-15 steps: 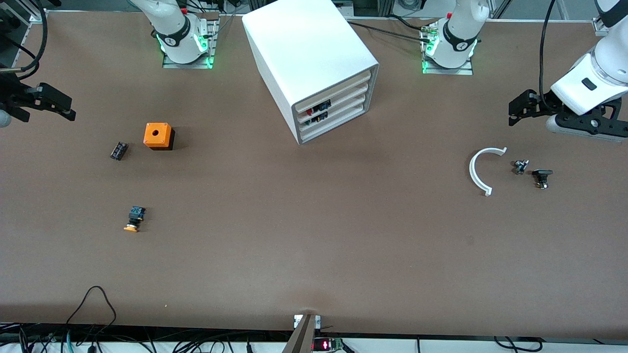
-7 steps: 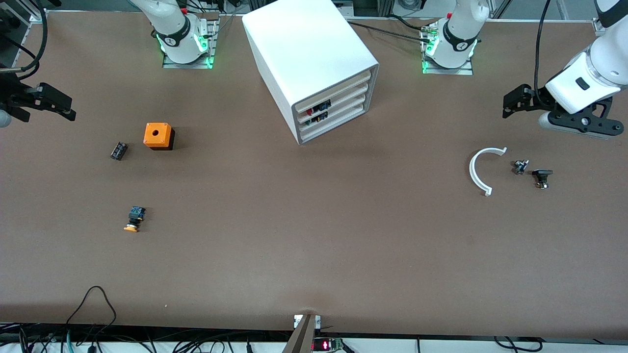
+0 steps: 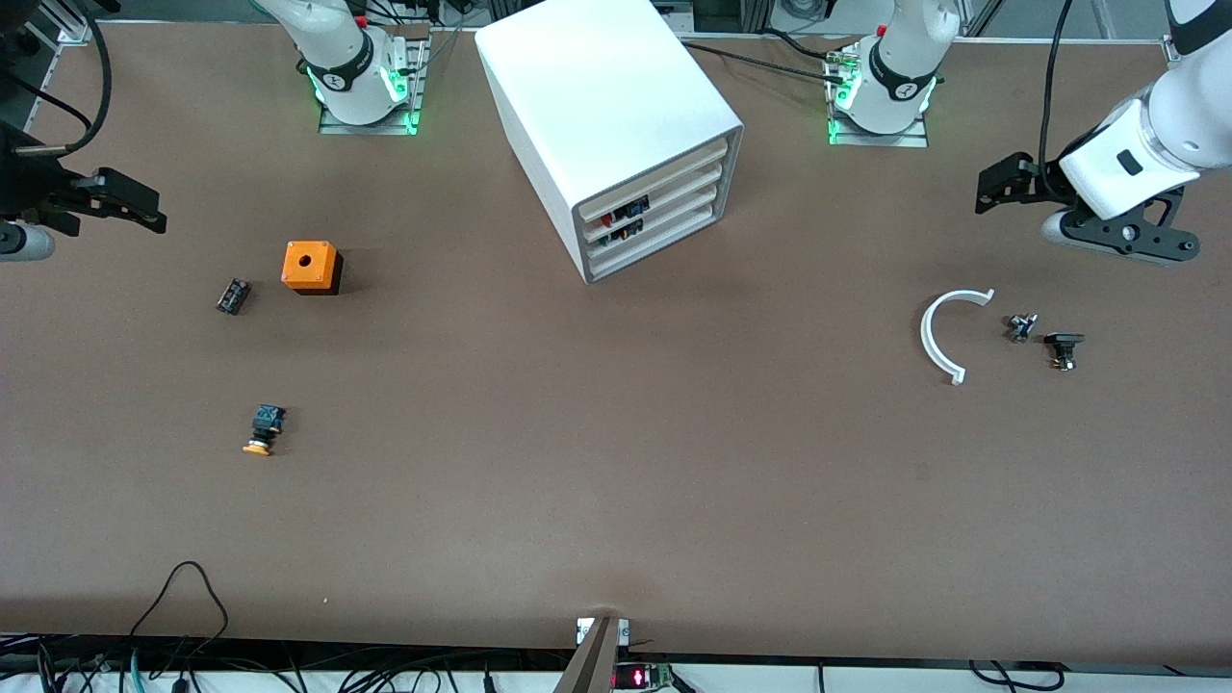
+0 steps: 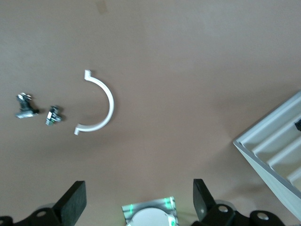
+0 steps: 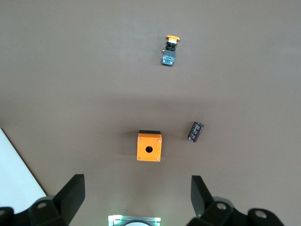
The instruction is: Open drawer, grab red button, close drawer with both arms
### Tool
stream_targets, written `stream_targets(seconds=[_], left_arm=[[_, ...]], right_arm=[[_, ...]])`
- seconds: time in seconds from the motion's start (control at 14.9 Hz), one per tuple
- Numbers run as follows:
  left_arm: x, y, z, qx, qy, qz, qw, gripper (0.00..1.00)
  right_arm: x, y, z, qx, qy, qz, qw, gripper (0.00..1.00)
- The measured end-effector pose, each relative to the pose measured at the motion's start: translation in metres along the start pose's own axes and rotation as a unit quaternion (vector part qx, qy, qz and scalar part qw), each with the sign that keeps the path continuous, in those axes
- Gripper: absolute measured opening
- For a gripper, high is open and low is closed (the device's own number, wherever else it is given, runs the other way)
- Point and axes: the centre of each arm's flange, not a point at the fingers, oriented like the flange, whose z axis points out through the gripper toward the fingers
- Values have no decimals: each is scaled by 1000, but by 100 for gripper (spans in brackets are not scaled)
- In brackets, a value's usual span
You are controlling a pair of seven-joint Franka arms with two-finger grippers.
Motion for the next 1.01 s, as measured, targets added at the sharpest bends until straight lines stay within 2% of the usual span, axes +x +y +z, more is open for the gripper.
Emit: stream_targets(seconds=[0.13, 0.27, 0.54, 0.74, 1.01], left_arm=[[-2, 8, 3, -25, -14, 8, 1000, 100], [0, 19, 9, -65, -23, 34, 997, 100], [21, 30, 51, -156, -65, 111, 979, 100], [51, 39, 97, -252, -78, 143, 954, 100], [75, 41, 191, -399, -4, 154, 904, 99]], right_arm=[[0, -15, 0, -5, -3, -14, 1000, 100], [0, -36, 0, -7, -5, -33, 999, 100], [1, -71, 4, -10, -10, -60, 998, 100], [1, -106, 9, -8, -15, -85, 996, 100], [-1, -137, 12, 1, -18, -110, 994, 100]])
